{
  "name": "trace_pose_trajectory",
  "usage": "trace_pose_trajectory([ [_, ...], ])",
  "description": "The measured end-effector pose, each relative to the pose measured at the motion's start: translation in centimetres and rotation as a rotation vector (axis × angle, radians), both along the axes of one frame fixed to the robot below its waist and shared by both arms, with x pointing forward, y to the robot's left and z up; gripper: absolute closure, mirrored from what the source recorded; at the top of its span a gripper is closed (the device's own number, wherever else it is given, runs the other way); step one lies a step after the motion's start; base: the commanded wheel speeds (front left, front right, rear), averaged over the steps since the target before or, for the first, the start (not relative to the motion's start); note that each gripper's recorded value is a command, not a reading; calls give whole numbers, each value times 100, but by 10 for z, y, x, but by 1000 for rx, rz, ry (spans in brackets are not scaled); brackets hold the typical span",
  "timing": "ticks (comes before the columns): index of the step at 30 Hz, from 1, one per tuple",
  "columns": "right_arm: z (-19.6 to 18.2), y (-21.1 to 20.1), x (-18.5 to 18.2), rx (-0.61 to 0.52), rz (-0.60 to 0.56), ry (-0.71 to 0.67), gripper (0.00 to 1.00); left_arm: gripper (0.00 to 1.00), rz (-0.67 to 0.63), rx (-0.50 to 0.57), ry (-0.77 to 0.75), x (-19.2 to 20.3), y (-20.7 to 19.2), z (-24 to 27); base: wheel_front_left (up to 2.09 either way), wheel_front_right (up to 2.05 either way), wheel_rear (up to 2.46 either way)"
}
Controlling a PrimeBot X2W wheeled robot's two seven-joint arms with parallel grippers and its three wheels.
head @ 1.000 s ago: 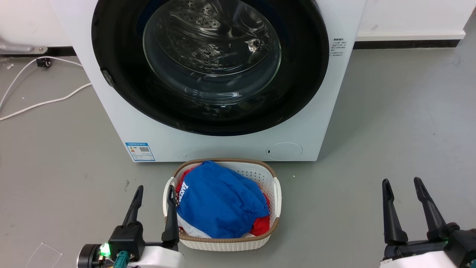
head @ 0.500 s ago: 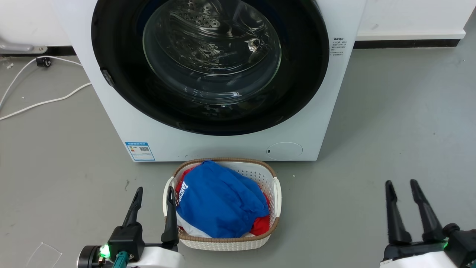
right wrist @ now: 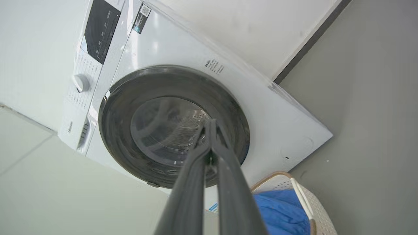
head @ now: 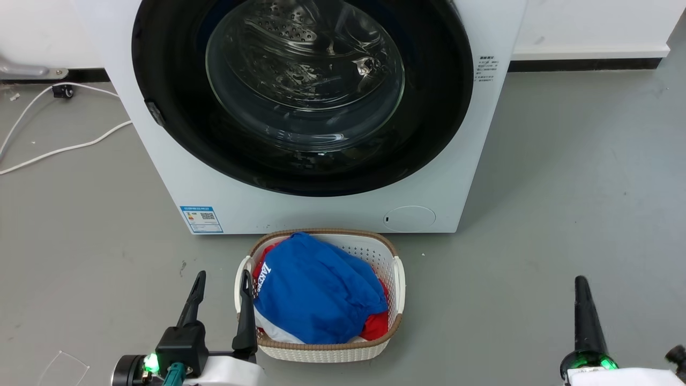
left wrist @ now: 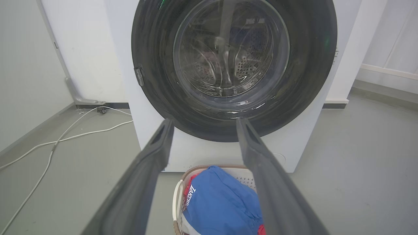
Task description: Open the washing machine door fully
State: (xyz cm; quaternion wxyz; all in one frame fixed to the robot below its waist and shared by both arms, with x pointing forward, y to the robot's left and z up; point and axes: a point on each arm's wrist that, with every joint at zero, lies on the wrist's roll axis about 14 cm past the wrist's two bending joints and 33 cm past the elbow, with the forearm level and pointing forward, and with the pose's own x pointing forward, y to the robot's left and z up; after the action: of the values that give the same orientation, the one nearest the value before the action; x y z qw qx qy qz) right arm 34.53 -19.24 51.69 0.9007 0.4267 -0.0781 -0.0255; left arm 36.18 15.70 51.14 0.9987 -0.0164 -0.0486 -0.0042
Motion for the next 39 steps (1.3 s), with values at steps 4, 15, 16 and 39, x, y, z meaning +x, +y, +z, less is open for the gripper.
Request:
trace_pose_trajectory([
  [4,-13,4,-1,279,-6,28,100,0,1,-1,-1,-1,0,0,0,0,0],
  [15,-6,18,2,779,33,8,100,0,6,-7,-2,-2,1,1,0,0,0],
  [16,-4,18,3,793,44,5,100,0,6,-7,-2,-2,1,1,0,0,0],
  [39,-5,19,6,770,154,44,100,0,21,-6,12,1,4,-4,0,0,0],
])
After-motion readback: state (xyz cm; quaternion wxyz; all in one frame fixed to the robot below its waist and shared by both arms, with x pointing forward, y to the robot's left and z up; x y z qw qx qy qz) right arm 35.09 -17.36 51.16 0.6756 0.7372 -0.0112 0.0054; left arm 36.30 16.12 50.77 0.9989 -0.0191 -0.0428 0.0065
